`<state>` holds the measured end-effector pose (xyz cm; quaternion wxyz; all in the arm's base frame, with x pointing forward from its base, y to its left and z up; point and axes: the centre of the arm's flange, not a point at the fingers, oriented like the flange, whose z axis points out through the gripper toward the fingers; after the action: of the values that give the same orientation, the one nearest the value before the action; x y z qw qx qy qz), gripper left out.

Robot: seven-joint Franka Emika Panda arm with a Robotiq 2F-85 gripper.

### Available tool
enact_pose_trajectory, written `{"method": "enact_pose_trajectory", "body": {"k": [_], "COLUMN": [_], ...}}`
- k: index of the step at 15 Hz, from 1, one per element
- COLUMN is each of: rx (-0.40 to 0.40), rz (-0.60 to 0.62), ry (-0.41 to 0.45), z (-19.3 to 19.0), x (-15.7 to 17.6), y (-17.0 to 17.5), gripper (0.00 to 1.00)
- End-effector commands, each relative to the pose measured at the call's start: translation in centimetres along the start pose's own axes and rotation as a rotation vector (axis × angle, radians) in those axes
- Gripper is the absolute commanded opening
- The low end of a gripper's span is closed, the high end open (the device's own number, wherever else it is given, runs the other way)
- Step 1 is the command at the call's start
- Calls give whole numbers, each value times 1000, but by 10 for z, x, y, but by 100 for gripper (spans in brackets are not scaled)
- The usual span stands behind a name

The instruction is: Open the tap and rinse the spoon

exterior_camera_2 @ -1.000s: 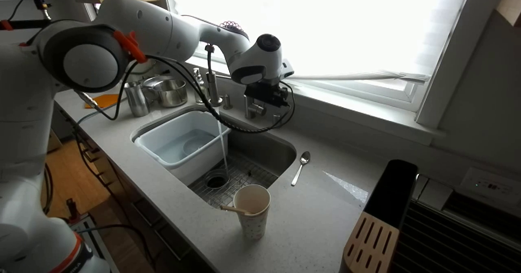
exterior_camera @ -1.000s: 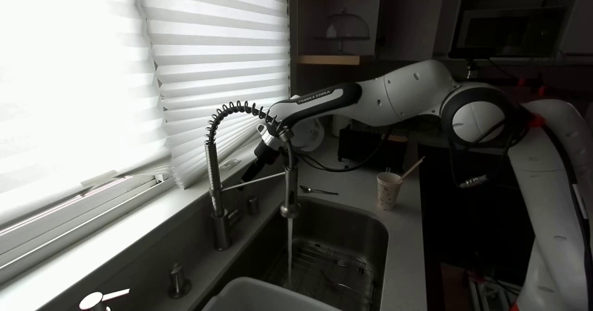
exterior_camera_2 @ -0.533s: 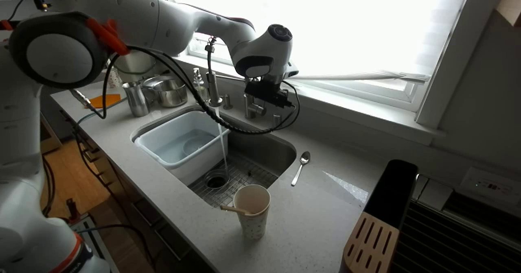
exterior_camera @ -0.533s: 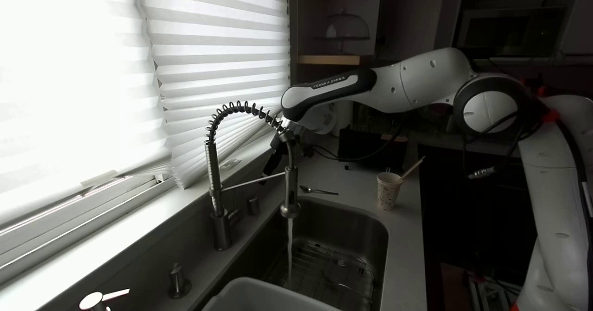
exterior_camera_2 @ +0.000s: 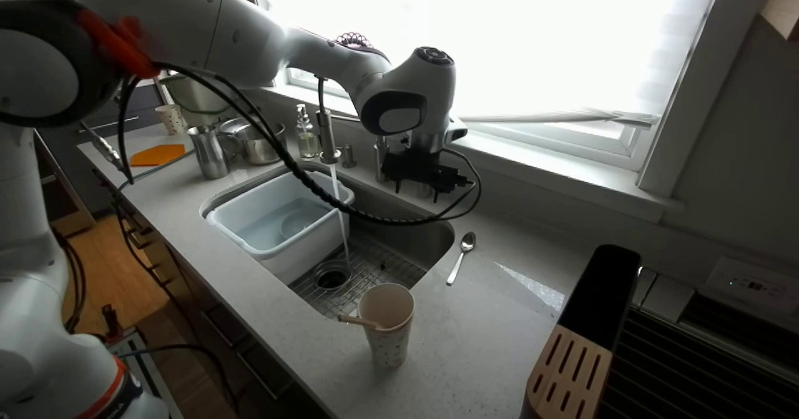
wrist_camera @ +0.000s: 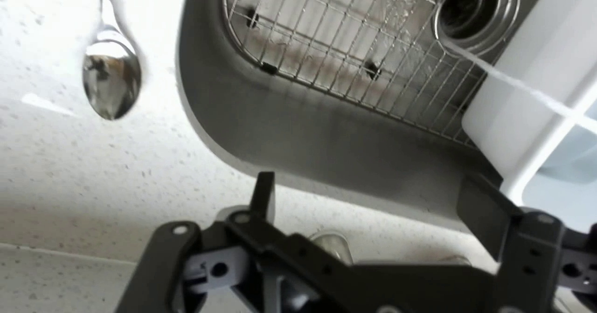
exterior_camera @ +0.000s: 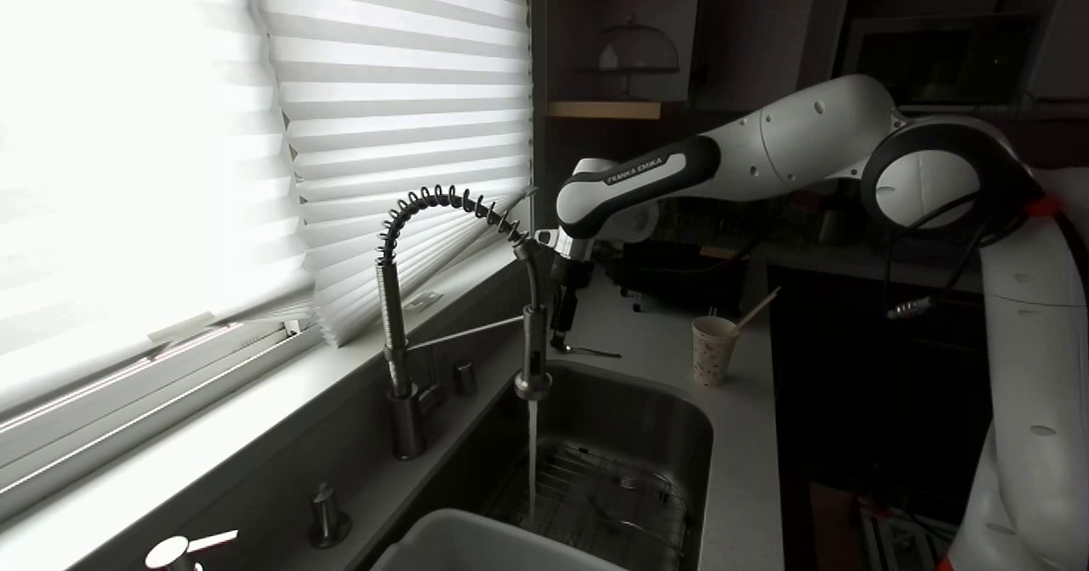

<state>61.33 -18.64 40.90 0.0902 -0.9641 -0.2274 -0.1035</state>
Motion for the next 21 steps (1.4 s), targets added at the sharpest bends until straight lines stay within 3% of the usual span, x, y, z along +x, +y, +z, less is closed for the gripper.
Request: {"method": "enact_pose_trajectory", "body": {"k": [1,5,7,8,10,21], "rx": [-57,-112,-177,-130,-164,-187], "rz": [-41,5,38,31,46,77], "ry": [-38,-22,14,-8,4,34], "z": [4,4,6,4,5,5], "x": [-55,-100,-115,-91,-104,-124], "y": [-1,16,26,31,36,57], "gripper": [100,100,100,100,100,100]}}
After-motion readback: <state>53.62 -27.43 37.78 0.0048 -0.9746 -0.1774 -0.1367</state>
